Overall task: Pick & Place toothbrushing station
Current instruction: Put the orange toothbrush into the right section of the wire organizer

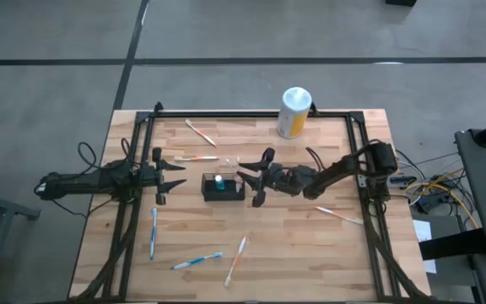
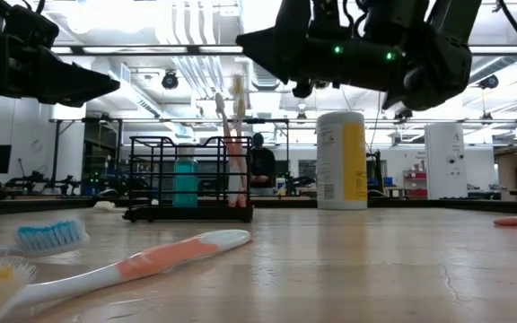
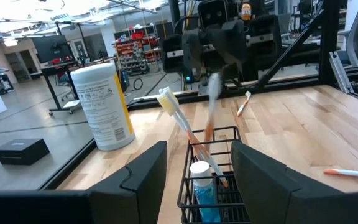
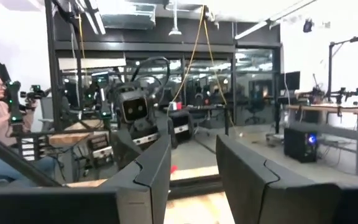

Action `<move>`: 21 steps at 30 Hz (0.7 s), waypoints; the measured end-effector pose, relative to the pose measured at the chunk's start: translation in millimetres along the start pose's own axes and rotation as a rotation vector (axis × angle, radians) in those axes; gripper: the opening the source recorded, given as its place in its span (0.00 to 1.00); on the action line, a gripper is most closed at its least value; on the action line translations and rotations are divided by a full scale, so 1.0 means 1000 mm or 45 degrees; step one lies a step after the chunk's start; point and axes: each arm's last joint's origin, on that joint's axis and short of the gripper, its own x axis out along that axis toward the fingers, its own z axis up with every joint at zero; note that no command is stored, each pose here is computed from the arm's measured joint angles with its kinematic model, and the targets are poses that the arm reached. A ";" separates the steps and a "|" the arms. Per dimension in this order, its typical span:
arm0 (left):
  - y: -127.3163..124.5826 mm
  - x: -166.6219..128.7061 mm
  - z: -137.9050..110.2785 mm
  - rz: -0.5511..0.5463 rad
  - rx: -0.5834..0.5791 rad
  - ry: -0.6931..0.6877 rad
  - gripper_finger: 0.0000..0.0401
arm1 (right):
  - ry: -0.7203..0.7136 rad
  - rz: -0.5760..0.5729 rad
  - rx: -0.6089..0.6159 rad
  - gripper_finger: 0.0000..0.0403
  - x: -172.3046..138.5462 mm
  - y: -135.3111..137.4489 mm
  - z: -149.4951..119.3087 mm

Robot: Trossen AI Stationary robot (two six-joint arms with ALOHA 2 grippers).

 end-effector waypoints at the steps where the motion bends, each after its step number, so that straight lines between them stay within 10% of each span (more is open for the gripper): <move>1: 0.000 0.000 0.000 0.000 0.000 0.000 0.46 | 0.019 -0.001 -0.001 0.31 0.000 0.000 0.000; 21: 0.000 0.000 0.000 0.000 0.000 0.000 0.47 | 0.275 -0.276 -0.041 0.30 0.000 -0.004 0.044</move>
